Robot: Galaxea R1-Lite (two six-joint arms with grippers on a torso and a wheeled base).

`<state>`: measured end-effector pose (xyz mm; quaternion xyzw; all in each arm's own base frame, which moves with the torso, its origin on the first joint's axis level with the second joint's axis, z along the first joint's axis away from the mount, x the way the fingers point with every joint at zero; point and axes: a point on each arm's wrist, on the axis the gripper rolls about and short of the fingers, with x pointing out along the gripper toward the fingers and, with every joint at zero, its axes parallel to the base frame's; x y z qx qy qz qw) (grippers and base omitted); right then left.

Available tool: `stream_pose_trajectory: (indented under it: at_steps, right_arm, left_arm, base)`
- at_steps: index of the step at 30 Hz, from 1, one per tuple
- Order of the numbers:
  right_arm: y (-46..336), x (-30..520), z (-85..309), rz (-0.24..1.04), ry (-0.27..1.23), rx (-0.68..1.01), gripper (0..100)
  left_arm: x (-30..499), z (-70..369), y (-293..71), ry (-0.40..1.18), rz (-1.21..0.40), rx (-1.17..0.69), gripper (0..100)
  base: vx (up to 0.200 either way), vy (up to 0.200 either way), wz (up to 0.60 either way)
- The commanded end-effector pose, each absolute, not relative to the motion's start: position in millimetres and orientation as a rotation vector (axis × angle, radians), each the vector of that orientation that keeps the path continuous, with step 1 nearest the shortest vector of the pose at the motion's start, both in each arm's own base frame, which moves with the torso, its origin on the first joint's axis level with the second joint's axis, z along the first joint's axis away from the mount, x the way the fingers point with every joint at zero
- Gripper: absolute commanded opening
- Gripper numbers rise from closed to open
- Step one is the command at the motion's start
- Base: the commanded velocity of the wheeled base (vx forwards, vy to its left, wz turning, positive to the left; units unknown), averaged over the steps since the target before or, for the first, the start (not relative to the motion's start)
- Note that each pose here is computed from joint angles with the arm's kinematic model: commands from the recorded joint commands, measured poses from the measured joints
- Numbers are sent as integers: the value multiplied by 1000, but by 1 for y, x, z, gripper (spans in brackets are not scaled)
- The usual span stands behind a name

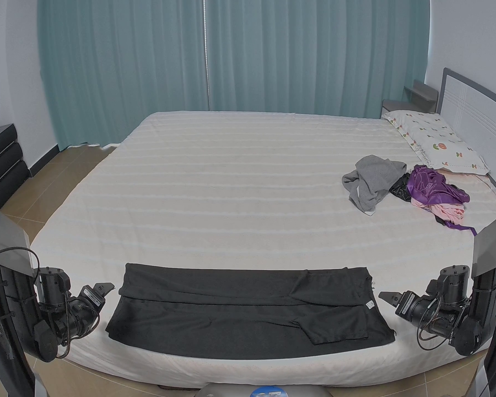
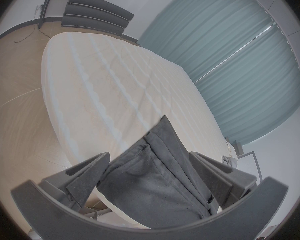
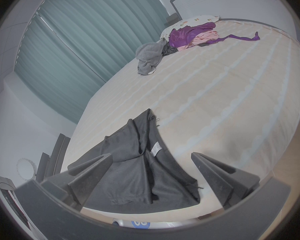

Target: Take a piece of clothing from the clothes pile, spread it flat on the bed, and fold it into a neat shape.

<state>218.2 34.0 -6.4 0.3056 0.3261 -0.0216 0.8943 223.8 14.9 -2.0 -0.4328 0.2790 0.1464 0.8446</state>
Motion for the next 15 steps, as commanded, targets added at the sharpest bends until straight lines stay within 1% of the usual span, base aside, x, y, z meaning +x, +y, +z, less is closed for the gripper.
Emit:
stream_pose_trajectory:
  at_steps: [1, 10, 15]
  right_arm:
    - [34, 216, -8, -44, 684, 632, 100]
    - [35, 218, -6, -47, 669, 636, 100]
    - [36, 219, -7, -43, 669, 637, 100]
  left_arm:
    - [224, -2, 15, 587, 310, -914, 100]
    - [225, -3, 15, 585, 318, -911, 100]
    - [222, -1, 12, 590, 304, -903, 100]
  base:
    - [0, 0, 0]
    - [0, 0, 0]
    - [200, 0, 0]
